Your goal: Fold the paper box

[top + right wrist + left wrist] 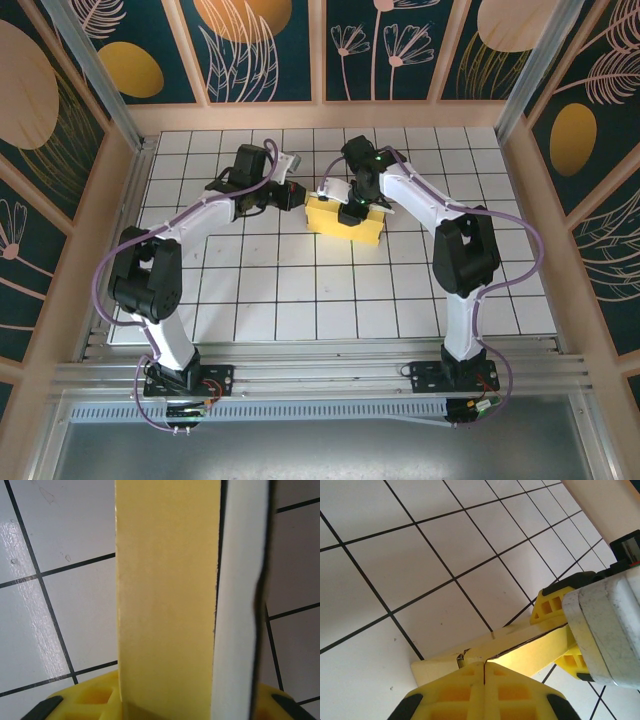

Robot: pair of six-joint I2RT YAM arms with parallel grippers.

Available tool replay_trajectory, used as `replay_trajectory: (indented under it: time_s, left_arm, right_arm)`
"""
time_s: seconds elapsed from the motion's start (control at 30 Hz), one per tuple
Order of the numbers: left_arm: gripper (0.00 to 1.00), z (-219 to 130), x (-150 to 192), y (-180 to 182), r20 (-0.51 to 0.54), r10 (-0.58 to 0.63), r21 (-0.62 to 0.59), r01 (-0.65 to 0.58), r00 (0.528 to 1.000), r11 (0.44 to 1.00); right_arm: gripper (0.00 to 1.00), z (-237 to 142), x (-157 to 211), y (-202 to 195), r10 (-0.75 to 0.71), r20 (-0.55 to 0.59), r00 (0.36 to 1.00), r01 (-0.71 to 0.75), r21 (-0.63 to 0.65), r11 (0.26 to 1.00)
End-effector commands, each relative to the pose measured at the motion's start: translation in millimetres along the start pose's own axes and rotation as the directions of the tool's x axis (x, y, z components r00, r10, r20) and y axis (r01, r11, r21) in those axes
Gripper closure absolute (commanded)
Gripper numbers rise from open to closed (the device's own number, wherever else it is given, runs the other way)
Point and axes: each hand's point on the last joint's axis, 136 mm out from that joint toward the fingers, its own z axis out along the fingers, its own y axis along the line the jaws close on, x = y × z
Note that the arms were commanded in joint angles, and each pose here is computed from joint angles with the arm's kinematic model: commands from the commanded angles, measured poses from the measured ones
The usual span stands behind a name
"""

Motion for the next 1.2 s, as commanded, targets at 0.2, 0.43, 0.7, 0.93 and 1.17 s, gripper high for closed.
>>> replay_trajectory:
  time_s: [0.2, 0.43, 0.7, 0.93, 1.17]
  left_arm:
    - [1.0, 16.4, 58.4, 13.3, -0.135, -0.019, -0.055, 0.011, 0.991, 0.998]
    - [1.0, 22.3, 76.8, 16.4, -0.174, -0.016, -0.035, 0.01, 0.985, 0.999]
    - [1.0, 23.1, 98.9, 20.3, -0.216, -0.028, -0.048, 0.018, 0.976, 0.999]
    - [1.0, 25.2, 100.2, 25.2, -0.223, -0.05, -0.076, 0.034, 0.973, 0.997]
    - [1.0, 21.8, 81.9, 16.2, -0.198, -0.055, -0.065, 0.043, 0.979, 0.997]
  right_arm:
    - [0.74, 15.1, -2.7, 10.4, -0.02, 0.018, 1.0, 0.021, -0.035, 0.999]
    - [0.74, 14.4, -2.5, 9.5, -0.016, 0.02, 1.0, 0.017, -0.031, 0.999]
    - [0.73, 16.0, -3.5, 6.5, -0.012, 0.022, 1.0, 0.013, -0.02, 1.0]
    - [0.63, 4.0, -17.9, -10.1, 0.027, 0.082, 0.996, -0.031, 0.058, 0.998]
    - [0.45, -29.5, -45.8, -18.4, 0.048, 0.266, 0.963, -0.067, 0.065, 0.996]
